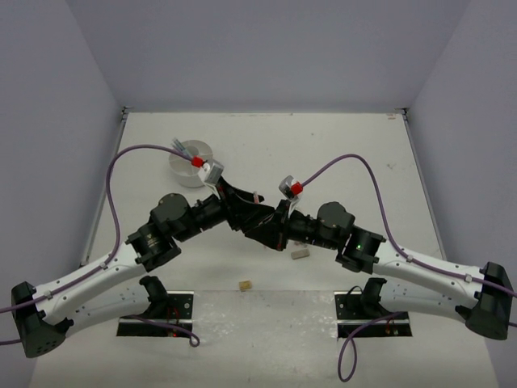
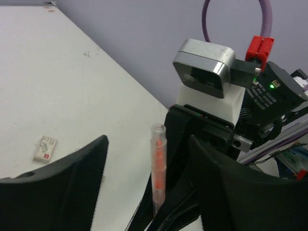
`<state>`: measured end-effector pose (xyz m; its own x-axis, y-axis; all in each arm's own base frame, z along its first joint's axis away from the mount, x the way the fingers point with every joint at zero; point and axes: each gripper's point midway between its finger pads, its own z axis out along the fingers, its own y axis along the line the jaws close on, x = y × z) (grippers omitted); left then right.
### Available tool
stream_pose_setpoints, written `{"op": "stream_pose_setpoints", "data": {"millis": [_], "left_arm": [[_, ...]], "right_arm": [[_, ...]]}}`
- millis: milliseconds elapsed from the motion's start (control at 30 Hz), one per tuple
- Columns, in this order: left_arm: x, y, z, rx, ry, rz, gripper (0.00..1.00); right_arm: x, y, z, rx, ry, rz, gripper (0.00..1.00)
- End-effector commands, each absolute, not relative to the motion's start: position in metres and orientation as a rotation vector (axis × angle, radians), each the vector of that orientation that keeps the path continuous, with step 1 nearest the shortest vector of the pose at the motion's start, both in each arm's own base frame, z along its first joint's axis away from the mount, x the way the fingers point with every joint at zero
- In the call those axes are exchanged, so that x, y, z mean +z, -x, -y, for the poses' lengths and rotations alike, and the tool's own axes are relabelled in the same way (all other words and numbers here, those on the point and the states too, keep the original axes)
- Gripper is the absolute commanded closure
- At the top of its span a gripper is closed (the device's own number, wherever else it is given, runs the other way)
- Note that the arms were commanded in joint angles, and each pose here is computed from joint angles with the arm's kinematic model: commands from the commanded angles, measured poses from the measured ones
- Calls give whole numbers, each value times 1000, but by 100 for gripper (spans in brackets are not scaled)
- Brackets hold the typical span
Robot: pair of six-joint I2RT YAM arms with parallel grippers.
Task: Sort the stationery into containers
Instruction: Close the pen cap on the pen.
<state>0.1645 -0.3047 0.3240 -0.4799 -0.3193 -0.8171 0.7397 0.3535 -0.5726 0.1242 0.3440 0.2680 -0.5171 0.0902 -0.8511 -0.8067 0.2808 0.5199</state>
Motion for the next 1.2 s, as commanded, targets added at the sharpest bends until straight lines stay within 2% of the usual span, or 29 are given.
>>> {"op": "stream_pose_setpoints", "data": {"millis": [0,133,333,467,533,700,767,867,967,1033,1167], "left_arm": [[352,-168,301,-1294,-387,-1561,23],[368,-191,286,-1171,-261,-1588,21],[385,-198,282,-1138,-216,-1581,30],[381,-194,287,-1163,-249,-1589,48],[376,-193,290,-1173,-261,-1598,52],[371,-175,303,-1277,-360,-1588,71],[369,-170,306,-1302,-383,-1594,73],[364,-165,309,-1326,-403,-1607,87],[360,-161,310,-1339,-420,-1618,90],[357,-160,310,-1342,-428,-1626,99],[346,-160,310,-1327,-438,-1661,100]], "right_arm": [[299,-126,-343,1392,627,-1618,100],[293,-125,-346,1395,639,-1634,100],[292,-126,-345,1392,636,-1633,100],[295,-127,-344,1378,635,-1632,100],[297,-127,-343,1373,636,-1631,100],[303,-131,-340,1344,626,-1624,100],[304,-132,-340,1333,624,-1628,100],[313,-135,-337,1312,618,-1615,100],[322,-138,-336,1287,614,-1608,100],[331,-142,-335,1270,608,-1595,100],[349,-154,-333,1214,578,-1578,100]]}}
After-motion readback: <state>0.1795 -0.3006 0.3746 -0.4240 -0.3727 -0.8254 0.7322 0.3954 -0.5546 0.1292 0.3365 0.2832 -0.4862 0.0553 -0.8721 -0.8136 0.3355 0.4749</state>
